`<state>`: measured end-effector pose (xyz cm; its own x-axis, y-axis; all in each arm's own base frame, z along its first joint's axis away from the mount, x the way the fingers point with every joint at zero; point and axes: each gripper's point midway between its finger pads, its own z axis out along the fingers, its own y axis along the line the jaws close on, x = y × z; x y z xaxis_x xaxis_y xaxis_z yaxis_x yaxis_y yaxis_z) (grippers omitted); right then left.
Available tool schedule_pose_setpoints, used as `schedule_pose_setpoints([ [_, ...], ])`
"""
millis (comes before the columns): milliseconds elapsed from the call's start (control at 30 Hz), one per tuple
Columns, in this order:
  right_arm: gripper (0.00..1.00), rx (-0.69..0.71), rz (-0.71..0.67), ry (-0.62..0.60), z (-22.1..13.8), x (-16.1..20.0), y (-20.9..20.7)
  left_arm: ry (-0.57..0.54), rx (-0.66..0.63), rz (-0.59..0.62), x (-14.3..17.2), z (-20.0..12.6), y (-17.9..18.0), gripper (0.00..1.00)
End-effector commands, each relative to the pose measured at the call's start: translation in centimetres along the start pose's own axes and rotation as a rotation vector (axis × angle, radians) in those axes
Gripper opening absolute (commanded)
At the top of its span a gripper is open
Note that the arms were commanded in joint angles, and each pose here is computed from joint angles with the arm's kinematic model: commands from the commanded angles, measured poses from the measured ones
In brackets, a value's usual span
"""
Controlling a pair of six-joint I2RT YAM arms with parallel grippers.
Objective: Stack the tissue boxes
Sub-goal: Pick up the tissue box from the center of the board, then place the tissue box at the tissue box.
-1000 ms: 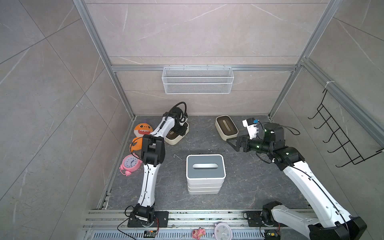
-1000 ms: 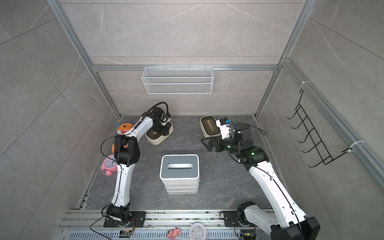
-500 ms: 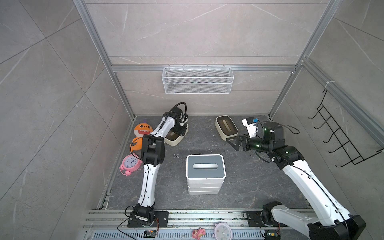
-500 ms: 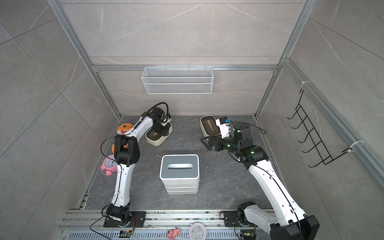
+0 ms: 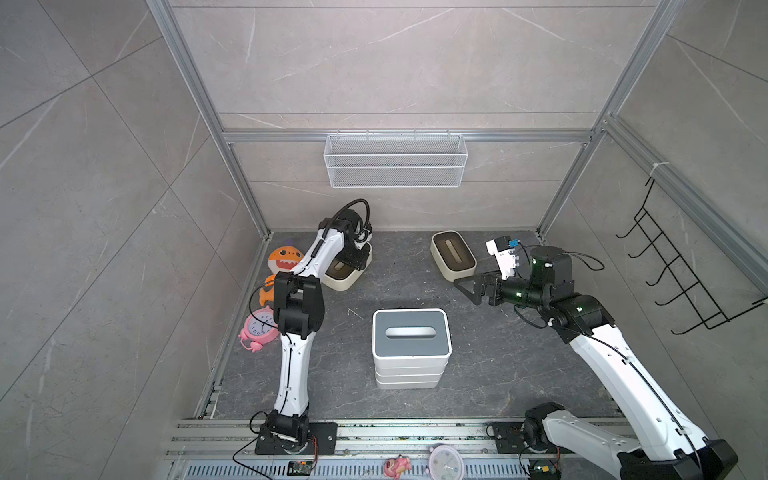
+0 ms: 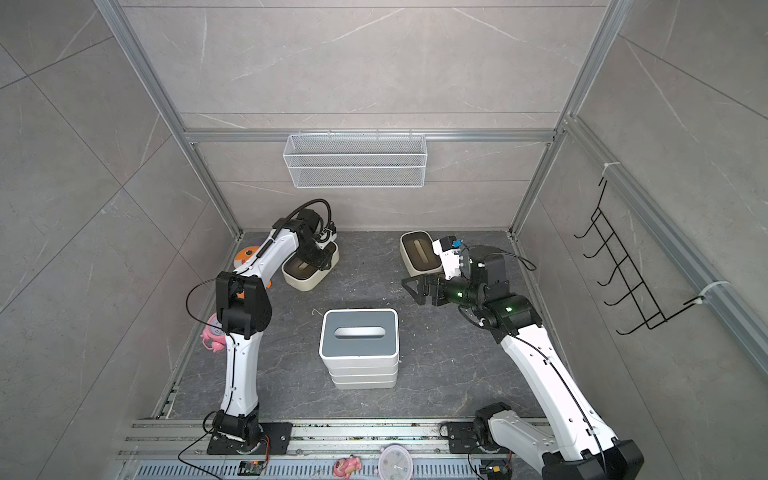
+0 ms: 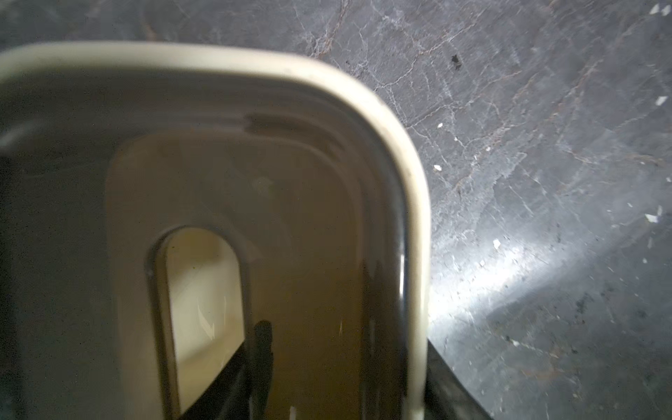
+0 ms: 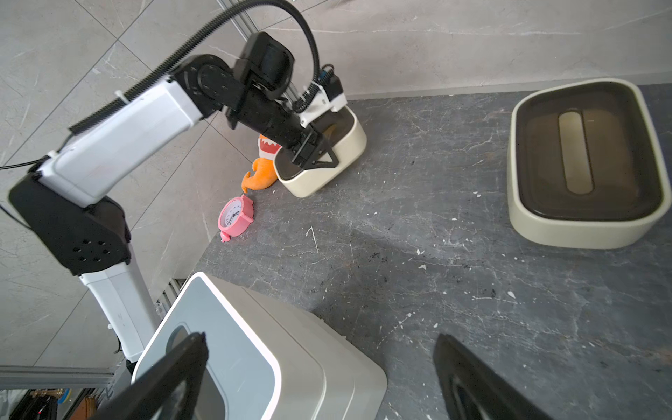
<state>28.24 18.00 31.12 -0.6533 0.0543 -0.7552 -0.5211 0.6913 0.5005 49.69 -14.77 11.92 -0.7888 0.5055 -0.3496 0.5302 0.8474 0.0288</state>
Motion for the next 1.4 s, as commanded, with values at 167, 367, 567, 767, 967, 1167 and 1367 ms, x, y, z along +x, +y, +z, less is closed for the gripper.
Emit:
schedule_pose_setpoints([
  [167, 0.99, 0.05, 0.127, -0.019, -1.6, 0.7, -0.2, -0.119, -0.036, -0.044, 1.1, -11.1, -1.0, 0.47],
  [367, 0.99, 0.039, 0.15, -0.014, -2.2, 1.5, 0.2, -0.186, 0.009, -0.017, 1.8, -16.4, -3.8, 0.46],
  [567, 0.99, 0.031, 0.167, -0.012, -2.7, 2.8, 0.3, -0.25, 0.064, 0.046, 0.4, -21.6, -8.5, 0.46],
  [767, 0.99, 0.01, 0.179, -0.014, -3.4, 3.8, 0.8, -0.269, 0.158, 0.181, 0.6, -24.7, -14.5, 0.47],
  [967, 0.99, 0.013, 0.163, -0.01, -4.3, 5.1, 1.0, -0.284, 0.258, 0.271, 2.0, -27.0, -18.7, 0.46],
  [1167, 0.99, -0.007, 0.146, -0.064, -5.6, 5.0, 1.8, -0.231, 0.266, 0.384, 4.1, -27.3, -21.2, 0.46],
  [1367, 1.0, -0.061, 0.12, -0.108, -6.6, 4.9, 3.2, -0.238, 0.318, 0.467, 5.9, -29.0, -23.4, 0.45],
])
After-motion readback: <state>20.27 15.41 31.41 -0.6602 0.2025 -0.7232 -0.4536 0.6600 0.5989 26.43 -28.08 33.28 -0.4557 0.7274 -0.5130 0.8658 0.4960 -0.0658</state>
